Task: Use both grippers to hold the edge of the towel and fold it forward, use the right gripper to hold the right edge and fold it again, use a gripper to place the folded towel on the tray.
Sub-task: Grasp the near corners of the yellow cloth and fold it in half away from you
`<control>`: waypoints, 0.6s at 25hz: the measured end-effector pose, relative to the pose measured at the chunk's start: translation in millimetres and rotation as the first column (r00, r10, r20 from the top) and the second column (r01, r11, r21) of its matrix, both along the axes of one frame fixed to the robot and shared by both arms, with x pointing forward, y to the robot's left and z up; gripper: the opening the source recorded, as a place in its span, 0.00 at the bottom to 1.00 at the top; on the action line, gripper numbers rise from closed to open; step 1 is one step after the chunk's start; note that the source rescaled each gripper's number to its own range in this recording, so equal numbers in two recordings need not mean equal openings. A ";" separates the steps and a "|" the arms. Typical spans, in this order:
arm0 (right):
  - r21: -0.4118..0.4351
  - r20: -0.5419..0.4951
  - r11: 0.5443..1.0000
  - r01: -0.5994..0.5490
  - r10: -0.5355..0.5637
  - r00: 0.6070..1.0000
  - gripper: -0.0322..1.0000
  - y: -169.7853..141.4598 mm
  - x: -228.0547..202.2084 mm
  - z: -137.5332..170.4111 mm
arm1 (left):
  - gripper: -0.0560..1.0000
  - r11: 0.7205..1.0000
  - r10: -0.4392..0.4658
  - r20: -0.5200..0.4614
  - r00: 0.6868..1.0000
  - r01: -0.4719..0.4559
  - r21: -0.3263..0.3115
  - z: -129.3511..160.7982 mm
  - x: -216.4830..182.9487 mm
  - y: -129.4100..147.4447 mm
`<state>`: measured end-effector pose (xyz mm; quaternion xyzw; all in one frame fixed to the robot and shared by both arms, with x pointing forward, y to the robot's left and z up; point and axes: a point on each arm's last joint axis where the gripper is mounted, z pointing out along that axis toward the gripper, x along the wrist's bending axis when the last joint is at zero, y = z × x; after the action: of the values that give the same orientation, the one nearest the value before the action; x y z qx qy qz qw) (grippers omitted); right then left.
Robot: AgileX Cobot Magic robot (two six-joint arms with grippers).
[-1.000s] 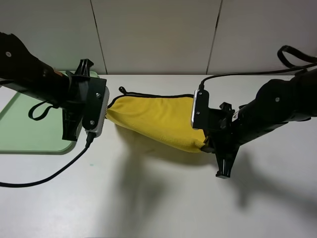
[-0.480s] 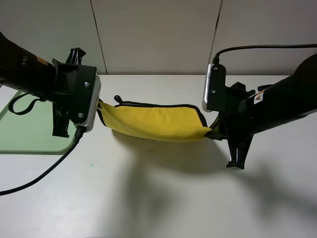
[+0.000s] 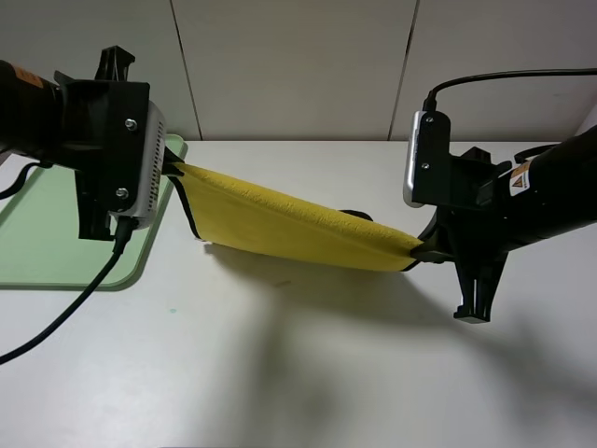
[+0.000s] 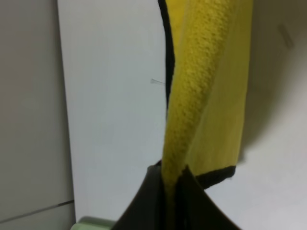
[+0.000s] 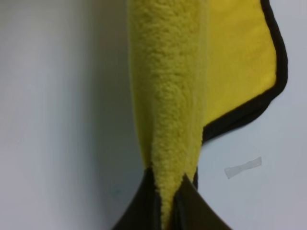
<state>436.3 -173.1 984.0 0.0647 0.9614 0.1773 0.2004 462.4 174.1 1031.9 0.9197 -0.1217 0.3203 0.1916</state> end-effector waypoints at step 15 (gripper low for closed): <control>0.004 0.005 1.000 0.005 -0.005 1.000 0.03 0.1 0.5 0.3 | 0.05 0.999 0.038 -0.092 0.995 -0.037 0.013 -17.1 5.8 -2.8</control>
<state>436.8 -173.0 984.3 0.0670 0.9604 0.1786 0.2030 468.2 171.3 1014.8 0.9367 -0.0971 0.2806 0.1858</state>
